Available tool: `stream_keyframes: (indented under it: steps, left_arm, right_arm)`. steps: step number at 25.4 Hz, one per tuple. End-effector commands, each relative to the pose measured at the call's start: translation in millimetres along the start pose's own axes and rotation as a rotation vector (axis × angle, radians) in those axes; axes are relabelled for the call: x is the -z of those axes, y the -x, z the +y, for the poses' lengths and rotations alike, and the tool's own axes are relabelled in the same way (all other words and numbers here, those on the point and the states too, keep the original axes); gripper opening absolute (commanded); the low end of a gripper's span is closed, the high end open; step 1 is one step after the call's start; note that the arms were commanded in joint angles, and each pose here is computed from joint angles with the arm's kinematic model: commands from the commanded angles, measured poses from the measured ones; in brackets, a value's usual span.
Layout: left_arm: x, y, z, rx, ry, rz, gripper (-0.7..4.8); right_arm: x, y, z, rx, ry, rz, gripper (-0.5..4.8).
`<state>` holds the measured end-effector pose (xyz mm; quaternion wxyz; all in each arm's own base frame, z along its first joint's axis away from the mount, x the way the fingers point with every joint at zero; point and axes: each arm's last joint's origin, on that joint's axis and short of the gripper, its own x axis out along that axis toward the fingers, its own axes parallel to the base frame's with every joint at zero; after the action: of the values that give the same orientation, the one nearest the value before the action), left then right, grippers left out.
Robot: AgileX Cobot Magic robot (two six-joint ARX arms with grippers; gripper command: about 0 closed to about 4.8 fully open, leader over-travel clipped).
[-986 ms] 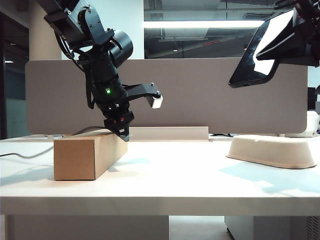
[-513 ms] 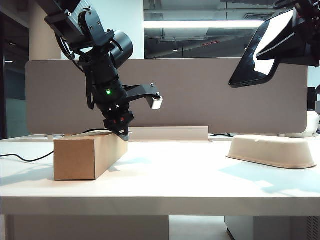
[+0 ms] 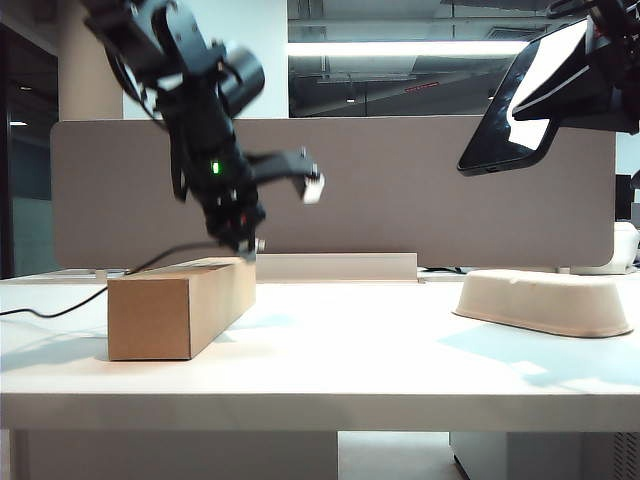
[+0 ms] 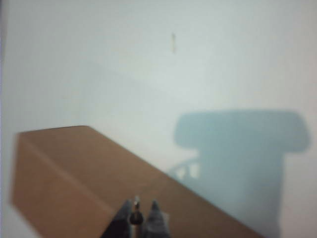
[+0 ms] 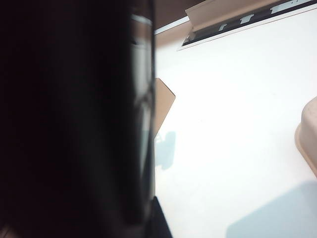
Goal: Pick up the charging cable and the phone, plug the charging cable into the charging port on the phone, and finally place them back on the table.
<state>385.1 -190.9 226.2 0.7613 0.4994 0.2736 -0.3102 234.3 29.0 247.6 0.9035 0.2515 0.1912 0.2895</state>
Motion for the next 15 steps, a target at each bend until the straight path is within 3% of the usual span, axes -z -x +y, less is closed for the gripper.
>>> stream_keyframes:
  steps: [1,7,15]
  left_arm:
    - [-6,27,8.5,-0.006,0.016,-0.045,-0.06]
    - [-9,71,12.8,0.123,0.205,-0.179,-0.06]
    - [-10,122,11.6,0.33,0.336,-0.345,-0.06]
  right_arm:
    - [-7,1,5,-0.028,0.06,-0.042,-0.03]
    - [-9,1,7,-0.046,0.076,-0.055,-0.03]
    - [-13,1,14,-0.152,0.074,-0.034,-0.03]
